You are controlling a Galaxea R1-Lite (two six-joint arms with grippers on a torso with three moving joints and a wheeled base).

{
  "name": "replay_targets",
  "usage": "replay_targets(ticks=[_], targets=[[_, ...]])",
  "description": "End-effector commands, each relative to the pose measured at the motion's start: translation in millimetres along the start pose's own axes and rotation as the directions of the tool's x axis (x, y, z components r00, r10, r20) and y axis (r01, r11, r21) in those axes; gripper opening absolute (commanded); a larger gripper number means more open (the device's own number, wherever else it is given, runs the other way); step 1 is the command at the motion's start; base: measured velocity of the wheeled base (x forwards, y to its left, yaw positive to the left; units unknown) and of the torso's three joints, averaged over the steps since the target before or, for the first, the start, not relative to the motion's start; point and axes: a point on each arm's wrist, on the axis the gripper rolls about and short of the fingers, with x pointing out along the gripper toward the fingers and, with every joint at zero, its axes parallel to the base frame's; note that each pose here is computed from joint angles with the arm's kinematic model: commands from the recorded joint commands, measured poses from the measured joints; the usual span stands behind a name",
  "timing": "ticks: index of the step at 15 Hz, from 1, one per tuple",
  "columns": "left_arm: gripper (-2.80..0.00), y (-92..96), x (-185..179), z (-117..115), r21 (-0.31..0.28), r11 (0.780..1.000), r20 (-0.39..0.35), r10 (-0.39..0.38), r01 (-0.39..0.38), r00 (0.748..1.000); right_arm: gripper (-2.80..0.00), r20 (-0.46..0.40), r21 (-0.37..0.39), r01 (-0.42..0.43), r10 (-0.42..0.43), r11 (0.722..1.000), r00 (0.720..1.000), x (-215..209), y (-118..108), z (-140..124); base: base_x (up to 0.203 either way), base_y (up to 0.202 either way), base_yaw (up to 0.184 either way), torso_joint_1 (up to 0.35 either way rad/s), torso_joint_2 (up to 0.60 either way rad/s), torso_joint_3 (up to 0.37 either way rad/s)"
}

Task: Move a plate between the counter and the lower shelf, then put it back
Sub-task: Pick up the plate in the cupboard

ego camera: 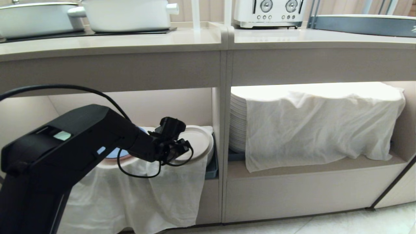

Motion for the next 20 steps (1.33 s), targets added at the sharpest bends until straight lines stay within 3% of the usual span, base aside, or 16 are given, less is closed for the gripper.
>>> replay_targets(ticks=[1, 6, 7, 20], targets=[[0.00, 0.6, 1.5, -1.8, -0.007, 1.000, -0.003, 0.006, -0.006, 1.000, -2.80, 0.000, 0.000, 0.000, 0.000, 1.000, 1.000, 0.0, 0.0, 0.0, 0.000, 0.000, 0.000, 0.000, 0.00, 0.000], [0.00, -0.1, 3.5, -5.0, -0.011, 1.000, 0.000, 0.012, -0.012, 1.000, -2.80, 0.000, 0.000, 0.000, 0.000, 1.000, 1.000, 0.0, 0.0, 0.0, 0.000, 0.000, 0.000, 0.000, 0.00, 0.000], [-2.80, 0.6, 4.5, -5.6, -0.009, 1.000, 0.008, 0.023, -0.023, 1.000, -2.80, 0.000, 0.000, 0.000, 0.000, 1.000, 1.000, 0.0, 0.0, 0.0, 0.000, 0.000, 0.000, 0.000, 0.00, 0.000], [-2.80, 0.8, 4.7, -4.0, -0.012, 0.999, 0.040, 0.034, -0.034, 0.999, -2.80, 0.000, 0.000, 0.000, 0.000, 1.000, 1.000, 0.0, 0.0, 0.0, 0.000, 0.000, 0.000, 0.000, 0.00, 0.000]])
